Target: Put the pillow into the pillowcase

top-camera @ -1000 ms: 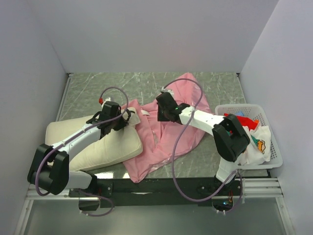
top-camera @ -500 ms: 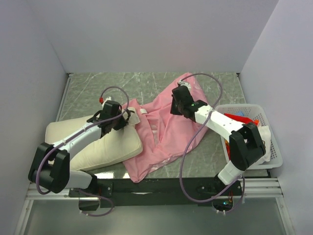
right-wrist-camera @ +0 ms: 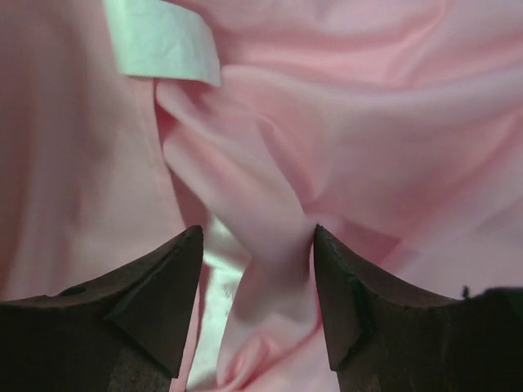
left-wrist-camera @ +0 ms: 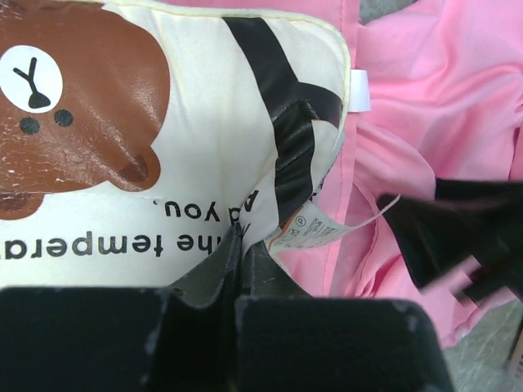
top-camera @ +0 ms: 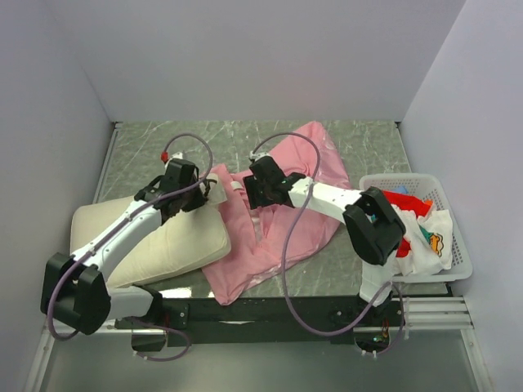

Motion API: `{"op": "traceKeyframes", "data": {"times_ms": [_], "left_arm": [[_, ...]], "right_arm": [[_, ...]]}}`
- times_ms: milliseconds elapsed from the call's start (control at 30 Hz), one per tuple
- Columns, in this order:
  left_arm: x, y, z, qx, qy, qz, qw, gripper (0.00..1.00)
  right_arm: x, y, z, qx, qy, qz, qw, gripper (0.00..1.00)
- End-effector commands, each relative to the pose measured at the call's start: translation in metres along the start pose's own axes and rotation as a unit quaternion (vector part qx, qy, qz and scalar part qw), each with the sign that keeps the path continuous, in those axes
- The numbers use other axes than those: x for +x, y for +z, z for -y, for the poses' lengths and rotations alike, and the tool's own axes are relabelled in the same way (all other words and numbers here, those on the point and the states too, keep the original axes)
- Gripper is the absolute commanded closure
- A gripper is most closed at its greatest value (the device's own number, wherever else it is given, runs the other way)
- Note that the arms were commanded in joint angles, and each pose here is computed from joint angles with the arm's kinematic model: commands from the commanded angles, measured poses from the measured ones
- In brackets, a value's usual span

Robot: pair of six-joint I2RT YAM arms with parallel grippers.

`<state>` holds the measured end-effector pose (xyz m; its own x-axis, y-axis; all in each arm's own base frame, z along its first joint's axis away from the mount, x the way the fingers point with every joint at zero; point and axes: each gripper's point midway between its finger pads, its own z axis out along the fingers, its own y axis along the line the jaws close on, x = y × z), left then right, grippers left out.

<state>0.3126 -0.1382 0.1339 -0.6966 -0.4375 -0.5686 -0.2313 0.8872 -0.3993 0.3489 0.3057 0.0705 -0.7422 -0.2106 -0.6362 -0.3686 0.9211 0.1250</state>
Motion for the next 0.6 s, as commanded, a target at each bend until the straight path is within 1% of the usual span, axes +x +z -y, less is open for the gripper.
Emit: {"op": "traceKeyframes", "data": {"times_ms": [0,67,100,167,200,233,267,333,367,433,467,533,567], "left_arm": [[-0.035,-0.041,0.030,0.051,0.021,0.041,0.998,0.99],[-0.040,-0.055,0.046,0.077,0.026,0.044,0.996,0.99],[-0.042,-0.059,0.053,0.088,0.029,0.045,0.995,0.99],[-0.041,-0.069,0.076,0.118,0.031,0.042,0.992,0.99],[-0.038,-0.068,0.084,0.123,0.033,0.038,0.991,0.99],[-0.032,-0.069,0.095,0.133,0.040,0.033,0.990,0.99],[-0.034,-0.070,0.103,0.138,0.032,0.037,0.989,0.99],[-0.025,-0.060,0.112,0.145,0.029,0.022,0.989,0.99],[-0.019,-0.053,0.115,0.150,0.016,0.018,0.988,0.99],[-0.006,-0.038,0.115,0.151,0.008,0.007,0.988,0.99],[0.010,-0.025,0.105,0.142,0.003,-0.011,0.990,0.99],[0.027,-0.007,0.103,0.145,-0.001,-0.033,0.989,0.99],[0.044,0.003,0.090,0.129,-0.003,-0.051,0.990,0.99]], "right_arm": [[-0.020,0.011,-0.001,0.010,-0.016,0.010,1.000,0.47],[-0.020,0.015,0.000,0.017,-0.016,0.007,1.000,0.60],[-0.020,0.015,0.001,0.021,-0.013,0.008,1.000,0.73],[-0.022,0.011,0.001,0.014,-0.003,0.014,1.000,0.81],[-0.023,0.010,-0.001,0.009,0.000,0.017,1.000,0.86],[-0.024,0.008,-0.003,0.003,0.006,0.017,1.000,0.87],[-0.025,0.007,-0.004,0.000,0.008,0.017,1.000,0.89],[-0.025,0.007,-0.004,0.000,0.014,0.016,1.000,0.93],[-0.024,0.007,-0.005,-0.003,0.016,0.014,1.000,0.94],[-0.026,0.004,-0.002,-0.007,0.031,0.014,0.999,0.99],[-0.028,0.001,-0.001,-0.009,0.038,0.017,0.999,1.00],[-0.032,-0.010,0.010,0.001,0.064,0.025,0.998,1.00],[-0.034,-0.014,0.016,0.009,0.073,0.029,0.997,1.00]]}}
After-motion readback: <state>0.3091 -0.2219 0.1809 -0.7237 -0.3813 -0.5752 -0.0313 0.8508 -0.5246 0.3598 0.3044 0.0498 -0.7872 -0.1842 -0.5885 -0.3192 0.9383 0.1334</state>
